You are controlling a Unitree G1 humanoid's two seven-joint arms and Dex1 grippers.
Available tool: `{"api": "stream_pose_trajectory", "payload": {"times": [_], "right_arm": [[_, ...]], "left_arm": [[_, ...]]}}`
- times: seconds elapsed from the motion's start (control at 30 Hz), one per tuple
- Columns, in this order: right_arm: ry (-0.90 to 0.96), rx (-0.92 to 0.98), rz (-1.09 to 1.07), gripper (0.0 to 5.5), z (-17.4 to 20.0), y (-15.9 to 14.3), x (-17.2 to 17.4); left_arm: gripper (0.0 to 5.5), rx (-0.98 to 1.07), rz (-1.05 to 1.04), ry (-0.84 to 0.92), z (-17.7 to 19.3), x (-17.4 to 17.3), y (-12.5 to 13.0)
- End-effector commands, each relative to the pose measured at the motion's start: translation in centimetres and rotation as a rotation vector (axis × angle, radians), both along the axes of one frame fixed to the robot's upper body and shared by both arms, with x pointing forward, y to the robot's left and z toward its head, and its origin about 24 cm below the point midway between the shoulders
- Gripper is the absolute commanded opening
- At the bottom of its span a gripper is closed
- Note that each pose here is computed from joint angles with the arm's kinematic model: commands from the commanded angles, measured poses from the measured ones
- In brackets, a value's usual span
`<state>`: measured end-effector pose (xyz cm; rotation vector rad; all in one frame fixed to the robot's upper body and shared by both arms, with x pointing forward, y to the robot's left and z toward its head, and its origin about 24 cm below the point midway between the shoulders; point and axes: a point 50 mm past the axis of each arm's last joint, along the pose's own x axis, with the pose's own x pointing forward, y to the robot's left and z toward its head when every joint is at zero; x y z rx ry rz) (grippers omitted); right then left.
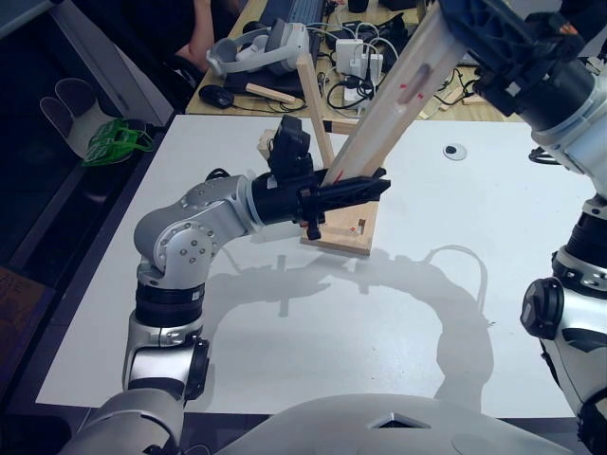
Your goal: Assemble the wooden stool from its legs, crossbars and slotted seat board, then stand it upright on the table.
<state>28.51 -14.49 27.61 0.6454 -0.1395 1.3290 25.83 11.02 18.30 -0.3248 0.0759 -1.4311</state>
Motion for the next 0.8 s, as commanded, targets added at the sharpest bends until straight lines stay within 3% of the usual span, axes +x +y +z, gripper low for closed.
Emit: {"api": "stream_pose_trajectory", "payload": {"times": [0.03,0.07,0.33,0.6,0.73,0.8], "right_arm": [[0.007,0.027,-0.011,1.25,0.1,0.4,0.0],[0.01,0.032,-0.01,1.24,0.0,0.5,0.0],[0.006,0.083,-0.12,1.02,0.4,-0.2,0.6],[-0.05,0.164,-0.329,1.01,2.4,-3.8,1.4],[-0.055,0.112,-0.449,1.01,1.8,-5.0,1.9],[-0.03,0.033,-0.493,1.01,-0.1,-4.4,2.3]], "left_arm": [[1.0,-0.018,0.038,-0.036,0.9,0.4,-0.1],[1.0,-0.022,0.042,-0.035,0.9,0.5,-0.1],[2.49,-0.051,0.199,-0.037,0.7,1.5,1.3],[3.57,-0.113,0.307,-0.028,1.5,1.5,3.6],[4.25,-0.228,0.502,-0.144,5.0,3.1,5.5],[4.62,-0.259,0.719,-0.218,6.6,4.9,6.6]]}}
